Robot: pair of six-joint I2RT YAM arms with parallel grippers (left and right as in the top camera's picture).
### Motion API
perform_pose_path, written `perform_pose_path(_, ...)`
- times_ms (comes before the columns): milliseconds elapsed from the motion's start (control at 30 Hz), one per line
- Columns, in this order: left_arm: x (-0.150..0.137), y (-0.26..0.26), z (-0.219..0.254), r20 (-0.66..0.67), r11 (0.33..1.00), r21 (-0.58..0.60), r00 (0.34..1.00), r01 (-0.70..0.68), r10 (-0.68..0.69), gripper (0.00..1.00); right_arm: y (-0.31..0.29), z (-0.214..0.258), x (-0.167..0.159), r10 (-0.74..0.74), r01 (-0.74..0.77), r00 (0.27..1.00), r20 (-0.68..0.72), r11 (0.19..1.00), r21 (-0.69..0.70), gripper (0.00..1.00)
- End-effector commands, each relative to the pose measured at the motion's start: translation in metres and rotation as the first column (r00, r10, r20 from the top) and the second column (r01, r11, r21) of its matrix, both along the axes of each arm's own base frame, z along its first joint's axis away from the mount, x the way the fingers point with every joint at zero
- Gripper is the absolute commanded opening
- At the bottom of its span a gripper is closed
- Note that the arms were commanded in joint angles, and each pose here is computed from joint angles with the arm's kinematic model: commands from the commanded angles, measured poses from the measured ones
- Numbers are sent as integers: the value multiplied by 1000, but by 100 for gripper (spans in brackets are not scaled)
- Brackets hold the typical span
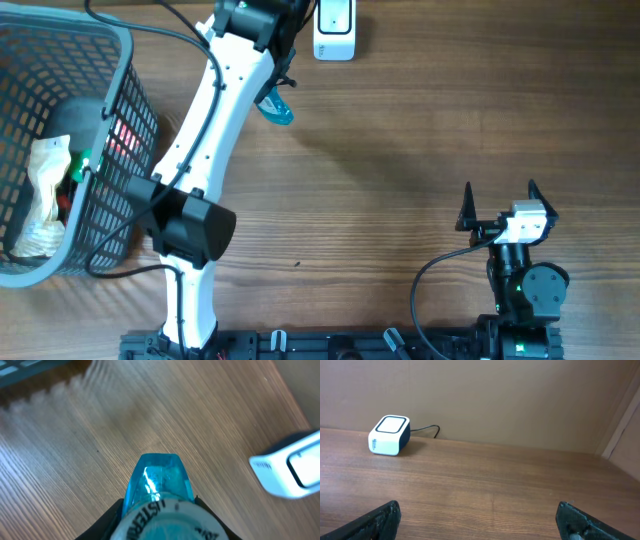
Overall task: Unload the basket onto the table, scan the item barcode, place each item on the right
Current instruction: 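Lift the blue bottle out and carry it toward the scanner, then set the blue bottle on the table and return the left gripper to the basket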
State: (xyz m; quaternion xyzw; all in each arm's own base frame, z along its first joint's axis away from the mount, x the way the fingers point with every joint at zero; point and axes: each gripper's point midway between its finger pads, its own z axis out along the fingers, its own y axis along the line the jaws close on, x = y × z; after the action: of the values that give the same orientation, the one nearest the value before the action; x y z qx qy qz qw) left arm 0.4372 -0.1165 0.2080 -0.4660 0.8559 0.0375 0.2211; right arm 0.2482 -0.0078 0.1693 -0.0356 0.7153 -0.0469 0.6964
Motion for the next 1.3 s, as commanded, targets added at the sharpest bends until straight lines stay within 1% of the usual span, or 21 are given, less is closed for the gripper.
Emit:
perform_pose_path(0,6,5,-9,51,990,47,990,-134,131,36,2,0,0,12,-12,1000,1,1000,-10,100)
perform_pose_path(100,8,2,-27,44,980,70,982,-185,182,35,2,0,0,12,-12,1000,1,1000,-10,100)
perform_pose_path(200,11,-2,-47,32,975,122,982,-186,184,35,2,0,0,12,-12,1000,1,1000,-10,100)
perform_pose_path(333,16,2,-62,44,961,169,976,-217,212,36,2,0,0,12,-12,1000,1,1000,-10,100)
perform_pose_path(467,20,4,-68,71,949,176,965,-261,252,36,2,0,0,12,-12,1000,1,1000,-10,100)
perform_pose_path(567,24,4,-68,89,949,169,963,-268,256,43,2,0,0,12,-12,1000,1,1000,-10,100)
perform_pose_path(800,22,2,-69,86,947,160,960,-277,267,47,2,0,0,12,-12,1000,1,1000,-10,100)
perform_pose_path(867,21,4,-69,82,946,170,960,-276,266,54,2,0,0,12,-12,1000,1,1000,-10,100)
perform_pose_path(900,21,4,-69,83,945,173,961,-276,266,60,2,0,0,12,-12,1000,1,1000,-10,100)
perform_pose_path(933,19,5,-69,77,945,178,961,-275,265,71,2,0,0,12,-12,1000,1,1000,-10,100)
perform_pose_path(967,16,7,-69,63,944,189,962,-272,265,75,2,0,0,12,-12,1000,1,1000,-10,100)
perform_pose_path(1033,8,11,-67,36,940,214,964,-266,264,91,2,0,0,12,-12,1000,1,1000,-10,100)
perform_pose_path(1067,7,11,-65,34,940,215,964,-265,264,97,2,0,0,12,-12,1000,1,1000,-10,100)
perform_pose_path(1100,6,12,-63,35,940,214,964,-265,264,100,2,0,0,12,-12,1000,1,1000,-10,100)
perform_pose_path(1200,3,10,-40,54,954,178,970,-242,236,100,2,0,0,12,-12,1000,1,1000,-10,100)
perform_pose_path(1267,5,9,-19,85,967,159,979,-198,187,100,2,0,0,12,-12,1000,1,1000,-10,100)
